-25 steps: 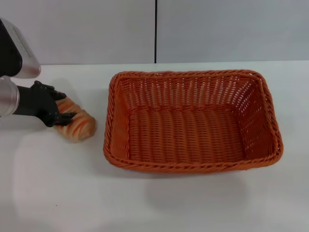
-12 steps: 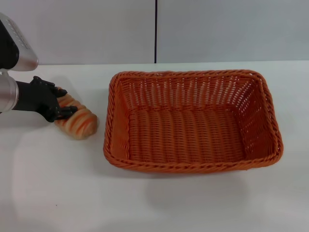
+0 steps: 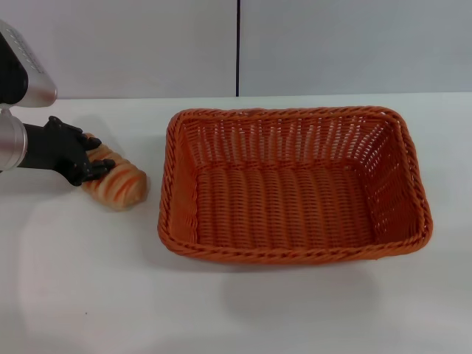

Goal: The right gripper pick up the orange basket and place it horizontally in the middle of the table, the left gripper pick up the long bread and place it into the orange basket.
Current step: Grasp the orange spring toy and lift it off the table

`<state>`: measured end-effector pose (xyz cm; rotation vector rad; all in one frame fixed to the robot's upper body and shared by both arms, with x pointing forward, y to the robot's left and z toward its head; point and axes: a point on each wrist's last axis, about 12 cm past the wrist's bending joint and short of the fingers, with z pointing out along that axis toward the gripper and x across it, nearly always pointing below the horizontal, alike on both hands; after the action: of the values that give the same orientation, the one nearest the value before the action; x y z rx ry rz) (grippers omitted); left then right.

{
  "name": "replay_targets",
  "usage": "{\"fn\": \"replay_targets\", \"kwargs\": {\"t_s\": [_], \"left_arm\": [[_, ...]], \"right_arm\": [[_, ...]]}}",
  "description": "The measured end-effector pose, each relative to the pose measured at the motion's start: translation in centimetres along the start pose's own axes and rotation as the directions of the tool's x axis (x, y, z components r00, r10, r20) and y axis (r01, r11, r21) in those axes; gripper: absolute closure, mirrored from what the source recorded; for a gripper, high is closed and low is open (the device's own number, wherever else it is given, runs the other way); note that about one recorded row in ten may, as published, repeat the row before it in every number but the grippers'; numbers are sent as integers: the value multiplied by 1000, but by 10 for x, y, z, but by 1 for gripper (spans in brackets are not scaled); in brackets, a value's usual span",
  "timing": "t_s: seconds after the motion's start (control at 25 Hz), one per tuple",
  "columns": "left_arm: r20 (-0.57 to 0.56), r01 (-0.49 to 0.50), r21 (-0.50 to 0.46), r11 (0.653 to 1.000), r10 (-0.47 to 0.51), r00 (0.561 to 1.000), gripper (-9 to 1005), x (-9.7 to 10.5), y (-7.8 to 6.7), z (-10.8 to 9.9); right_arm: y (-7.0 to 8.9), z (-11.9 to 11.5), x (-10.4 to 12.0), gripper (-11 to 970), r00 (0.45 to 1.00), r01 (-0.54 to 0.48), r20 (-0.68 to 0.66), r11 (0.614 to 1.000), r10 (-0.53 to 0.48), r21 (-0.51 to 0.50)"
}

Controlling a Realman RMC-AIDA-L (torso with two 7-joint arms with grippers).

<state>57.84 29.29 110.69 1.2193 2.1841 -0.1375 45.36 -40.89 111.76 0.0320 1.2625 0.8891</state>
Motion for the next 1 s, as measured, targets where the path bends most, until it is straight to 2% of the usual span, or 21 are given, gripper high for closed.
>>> {"fn": "replay_targets", "kwargs": {"t_s": [0.6,1.0], "left_arm": [[43,28,-17,999,-28,999,686,-2,4,-6],[88,56,-56,997,-51,995,752,-2,11,-19]], "right_arm": [[0,0,1,338,1000,-4,1,1000,4,1],[0,1,1,338,1000,-4,1,1000,4,0]]}}
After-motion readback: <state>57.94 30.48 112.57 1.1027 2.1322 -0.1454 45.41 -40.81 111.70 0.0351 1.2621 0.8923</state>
